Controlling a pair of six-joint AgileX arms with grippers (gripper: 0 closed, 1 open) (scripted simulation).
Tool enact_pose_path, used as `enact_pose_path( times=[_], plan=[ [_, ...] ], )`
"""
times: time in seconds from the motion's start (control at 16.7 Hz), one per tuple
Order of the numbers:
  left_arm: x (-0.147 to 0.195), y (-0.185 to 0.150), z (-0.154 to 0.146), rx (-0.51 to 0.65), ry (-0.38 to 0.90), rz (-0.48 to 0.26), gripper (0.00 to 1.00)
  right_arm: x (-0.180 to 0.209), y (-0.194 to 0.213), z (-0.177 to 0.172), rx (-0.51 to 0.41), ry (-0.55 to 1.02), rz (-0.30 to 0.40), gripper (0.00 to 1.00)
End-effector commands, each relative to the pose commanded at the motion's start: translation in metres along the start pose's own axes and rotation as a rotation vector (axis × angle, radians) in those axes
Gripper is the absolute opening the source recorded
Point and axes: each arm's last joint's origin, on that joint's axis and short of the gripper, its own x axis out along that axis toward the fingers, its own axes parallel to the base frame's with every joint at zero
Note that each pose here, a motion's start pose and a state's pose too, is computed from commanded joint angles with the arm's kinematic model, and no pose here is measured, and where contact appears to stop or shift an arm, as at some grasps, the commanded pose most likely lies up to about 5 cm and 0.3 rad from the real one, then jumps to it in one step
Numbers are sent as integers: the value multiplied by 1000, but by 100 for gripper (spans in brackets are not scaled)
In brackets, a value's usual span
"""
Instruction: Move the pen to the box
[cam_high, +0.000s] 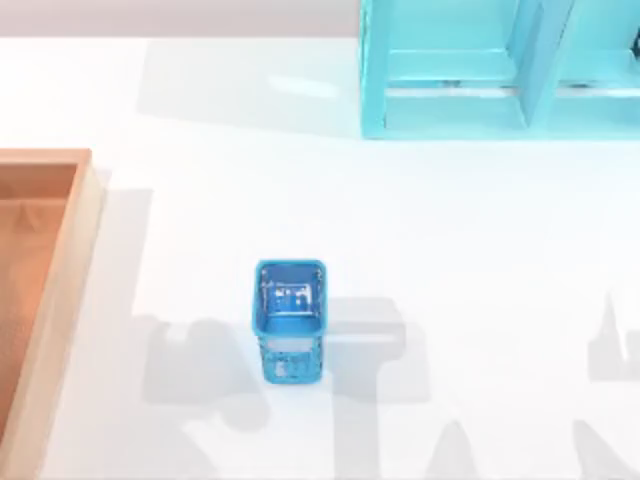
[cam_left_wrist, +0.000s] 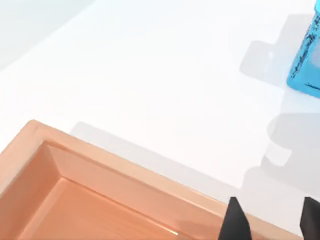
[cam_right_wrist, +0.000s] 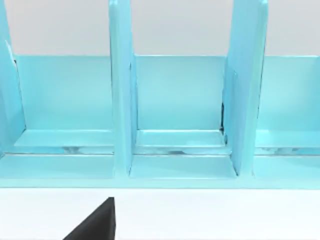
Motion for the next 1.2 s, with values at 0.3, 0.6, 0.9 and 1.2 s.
enact_pose_path(
  times=[0.3,0.6,0.9,1.2],
  plan=[
    [0,0,0,0,0,0,30,0,0,0,0,0,0,100],
    [0,0,0,0,0,0,68,0,0,0,0,0,0,100],
    [0,0,0,0,0,0,100,0,0,0,0,0,0,100],
    [0,0,0,0,0,0,100,0,0,0,0,0,0,100]
  ],
)
